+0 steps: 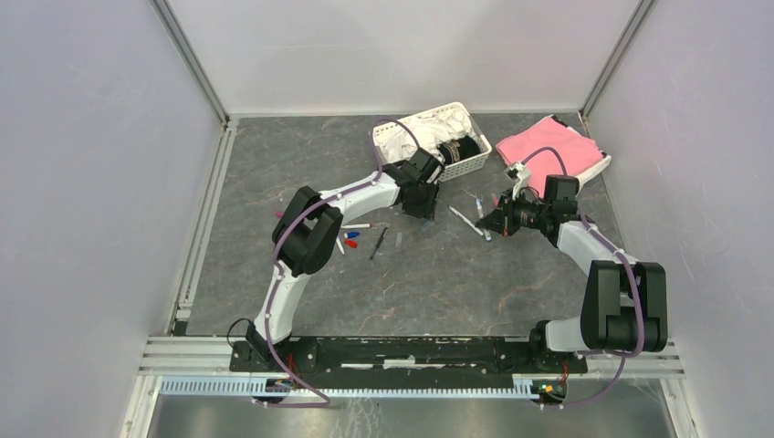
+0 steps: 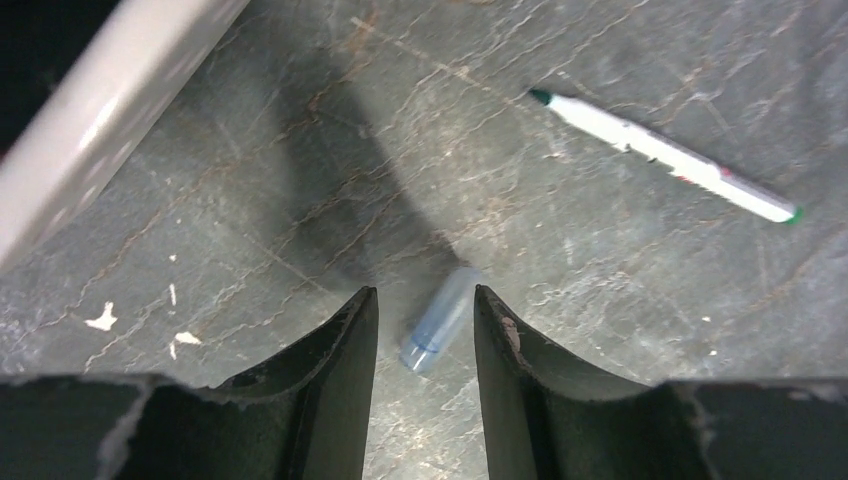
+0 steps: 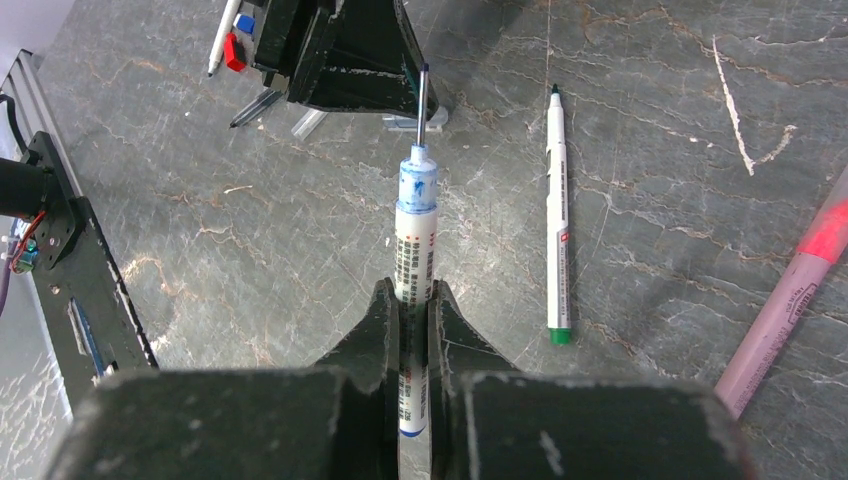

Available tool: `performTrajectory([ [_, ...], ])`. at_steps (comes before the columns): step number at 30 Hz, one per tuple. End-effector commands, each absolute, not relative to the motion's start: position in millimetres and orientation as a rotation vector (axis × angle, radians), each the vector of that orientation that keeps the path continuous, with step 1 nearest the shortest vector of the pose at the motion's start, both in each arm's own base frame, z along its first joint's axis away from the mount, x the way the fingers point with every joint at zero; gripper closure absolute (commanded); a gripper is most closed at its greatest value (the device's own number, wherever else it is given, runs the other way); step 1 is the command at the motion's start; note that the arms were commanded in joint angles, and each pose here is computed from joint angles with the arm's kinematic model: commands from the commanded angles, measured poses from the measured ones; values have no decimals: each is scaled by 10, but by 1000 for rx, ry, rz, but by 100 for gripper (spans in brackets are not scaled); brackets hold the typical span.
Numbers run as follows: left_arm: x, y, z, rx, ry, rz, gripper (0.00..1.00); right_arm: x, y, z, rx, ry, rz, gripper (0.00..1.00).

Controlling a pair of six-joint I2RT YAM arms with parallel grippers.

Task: Insert the pens into the pen caps
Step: Pick up the pen cap from the center of the board.

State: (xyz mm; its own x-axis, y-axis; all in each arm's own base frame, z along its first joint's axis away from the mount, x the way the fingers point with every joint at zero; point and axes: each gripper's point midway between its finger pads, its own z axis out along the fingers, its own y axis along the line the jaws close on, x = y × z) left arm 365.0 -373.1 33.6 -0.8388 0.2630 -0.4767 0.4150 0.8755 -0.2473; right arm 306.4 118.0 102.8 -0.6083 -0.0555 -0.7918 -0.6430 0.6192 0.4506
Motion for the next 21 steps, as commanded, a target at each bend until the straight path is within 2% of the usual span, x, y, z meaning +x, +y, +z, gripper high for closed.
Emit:
performTrajectory([
  [1, 3701, -3647, 403, 548, 2578, -357, 54, 3181, 1176, 1179, -587, 2008, 951, 100],
  [8, 3711, -3656, 446, 587, 2558, -361, 59, 3174, 1179, 1185, -586, 2005, 954, 100],
  [16, 3471, -3586, 240, 753, 2628, -378, 61, 3161, 1177, 1204, -587, 1997, 948, 100],
  [21, 3334, -3580, 282, 796, 2605, -458, 55, 3155, 1182, 1214, -588, 1993, 950, 100],
])
